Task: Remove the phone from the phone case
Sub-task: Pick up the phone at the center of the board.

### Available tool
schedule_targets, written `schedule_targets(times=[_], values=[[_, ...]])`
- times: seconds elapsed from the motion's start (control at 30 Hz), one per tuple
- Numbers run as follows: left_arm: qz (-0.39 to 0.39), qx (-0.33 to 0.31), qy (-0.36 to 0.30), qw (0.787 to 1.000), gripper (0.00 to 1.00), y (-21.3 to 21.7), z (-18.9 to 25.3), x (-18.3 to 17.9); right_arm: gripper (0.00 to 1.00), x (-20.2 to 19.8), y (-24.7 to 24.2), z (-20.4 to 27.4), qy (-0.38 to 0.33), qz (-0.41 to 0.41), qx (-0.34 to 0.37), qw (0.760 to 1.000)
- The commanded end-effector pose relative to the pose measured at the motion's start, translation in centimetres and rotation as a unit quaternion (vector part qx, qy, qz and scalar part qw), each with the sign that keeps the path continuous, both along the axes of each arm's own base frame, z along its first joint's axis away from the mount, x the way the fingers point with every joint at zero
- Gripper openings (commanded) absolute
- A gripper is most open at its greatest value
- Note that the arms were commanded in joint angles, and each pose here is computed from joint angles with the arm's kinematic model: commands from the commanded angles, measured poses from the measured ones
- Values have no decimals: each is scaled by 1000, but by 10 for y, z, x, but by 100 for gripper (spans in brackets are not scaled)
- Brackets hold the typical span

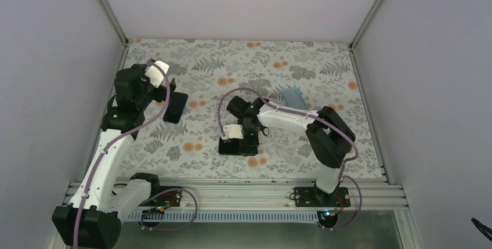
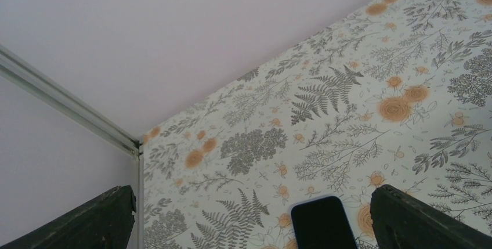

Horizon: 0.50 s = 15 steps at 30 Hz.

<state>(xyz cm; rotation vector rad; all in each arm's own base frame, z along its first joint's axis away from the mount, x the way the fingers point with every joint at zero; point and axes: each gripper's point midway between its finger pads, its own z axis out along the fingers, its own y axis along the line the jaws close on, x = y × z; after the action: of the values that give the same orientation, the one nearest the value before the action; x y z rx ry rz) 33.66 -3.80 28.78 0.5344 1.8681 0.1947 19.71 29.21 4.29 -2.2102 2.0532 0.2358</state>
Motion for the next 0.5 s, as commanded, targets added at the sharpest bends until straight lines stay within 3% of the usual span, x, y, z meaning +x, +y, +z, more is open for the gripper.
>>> schedule_targets(times=[0.0, 0.47], values=[[-1, 7, -6, 1000, 100, 2, 3, -3, 100, -17, -1, -7, 66, -15, -5, 998], [-3, 6, -8, 1000, 100, 2, 4, -3, 100, 12, 5, -19, 17, -47, -5, 999]])
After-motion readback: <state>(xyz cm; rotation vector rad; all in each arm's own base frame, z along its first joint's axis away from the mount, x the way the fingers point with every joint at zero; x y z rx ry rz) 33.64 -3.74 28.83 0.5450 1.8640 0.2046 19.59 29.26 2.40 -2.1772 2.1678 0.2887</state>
